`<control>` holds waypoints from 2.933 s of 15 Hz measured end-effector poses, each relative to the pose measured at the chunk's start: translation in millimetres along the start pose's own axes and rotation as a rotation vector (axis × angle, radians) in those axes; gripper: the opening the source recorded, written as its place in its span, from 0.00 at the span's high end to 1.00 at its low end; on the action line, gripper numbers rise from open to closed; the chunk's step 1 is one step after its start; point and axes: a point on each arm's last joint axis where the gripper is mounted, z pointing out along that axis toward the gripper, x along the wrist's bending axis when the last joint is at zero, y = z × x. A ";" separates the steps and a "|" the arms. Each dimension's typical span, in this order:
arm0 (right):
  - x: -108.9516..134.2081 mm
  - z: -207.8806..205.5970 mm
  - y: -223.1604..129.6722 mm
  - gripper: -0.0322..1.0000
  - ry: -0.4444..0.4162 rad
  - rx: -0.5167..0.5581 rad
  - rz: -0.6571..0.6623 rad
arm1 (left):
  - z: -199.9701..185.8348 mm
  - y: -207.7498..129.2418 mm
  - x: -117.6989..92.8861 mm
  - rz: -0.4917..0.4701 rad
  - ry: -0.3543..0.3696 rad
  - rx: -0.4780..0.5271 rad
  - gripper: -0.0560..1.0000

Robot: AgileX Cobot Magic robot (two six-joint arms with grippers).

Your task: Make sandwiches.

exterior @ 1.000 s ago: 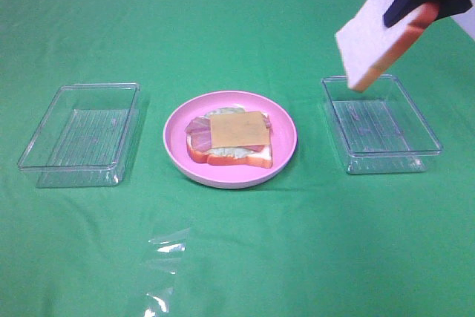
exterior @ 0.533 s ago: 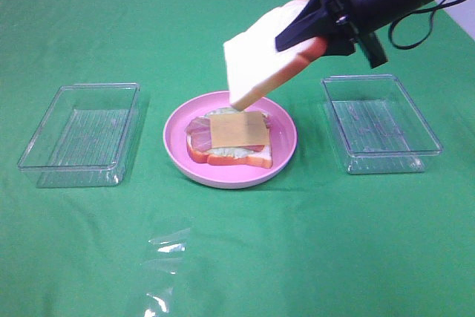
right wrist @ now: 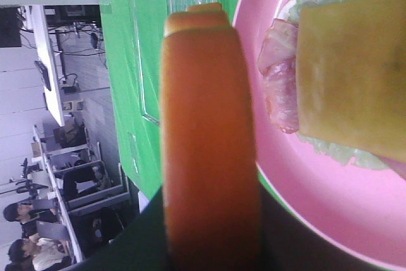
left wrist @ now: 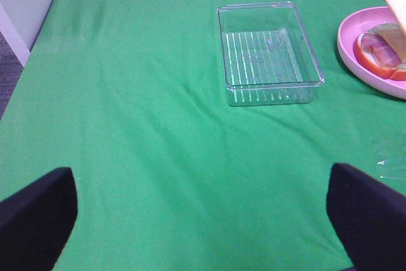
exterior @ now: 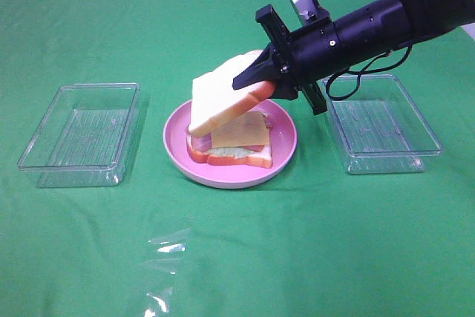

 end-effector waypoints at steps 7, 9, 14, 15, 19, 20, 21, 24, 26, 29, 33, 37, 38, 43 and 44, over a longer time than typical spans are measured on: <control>-25.0 26.8 2.4 0.74 0.006 0.011 0.055 | 0.0 0.0 0.0 0.000 0.000 0.000 0.01; -28.5 28.9 2.5 0.74 0.004 0.015 0.061 | 0.0 0.0 0.0 0.000 0.000 0.000 0.01; -29.4 29.6 2.9 0.74 0.005 0.013 0.066 | 0.0 0.0 0.0 0.000 0.000 0.000 0.01; -29.5 29.6 3.1 0.74 0.003 0.010 0.066 | 0.0 0.0 0.0 0.000 0.000 0.000 0.01; -32.0 28.7 0.9 0.47 -0.038 0.031 0.029 | 0.0 0.0 0.0 0.005 0.000 0.000 0.01; -30.3 26.5 0.3 0.43 -0.055 0.032 0.007 | 0.0 0.0 0.0 0.000 0.000 0.000 0.01; -28.5 24.8 0.1 0.43 -0.064 0.031 -0.007 | 0.0 0.0 0.0 0.005 0.000 0.000 0.01; -26.6 16.9 -5.2 0.37 -0.157 0.071 -0.046 | 0.0 0.0 0.0 0.000 0.000 0.000 0.01; -26.2 10.2 -5.2 0.28 -0.256 0.100 -0.081 | 0.0 0.0 0.0 0.000 0.000 0.000 0.01; 2.2 -12.5 1.6 0.23 -0.342 0.058 -0.199 | 0.0 0.0 0.0 0.005 0.000 0.000 0.01; 33.8 -45.6 9.8 0.19 -0.523 0.017 -0.275 | 0.0 0.0 0.0 0.000 0.000 0.000 0.01; 55.7 -81.6 15.8 0.15 -0.776 0.034 -0.297 | 0.0 0.0 0.0 0.000 0.000 0.000 0.01; 56.2 -85.0 15.9 0.15 -0.808 0.041 -0.299 | 0.0 0.0 0.0 0.005 0.000 0.000 0.01; 46.5 -129.9 30.5 0.15 -0.982 -0.020 -0.253 | 0.0 0.0 0.0 0.000 0.000 0.000 0.01; 28.9 -160.1 38.5 0.15 -1.000 -0.067 -0.178 | 0.0 0.0 0.0 0.000 0.000 0.000 0.01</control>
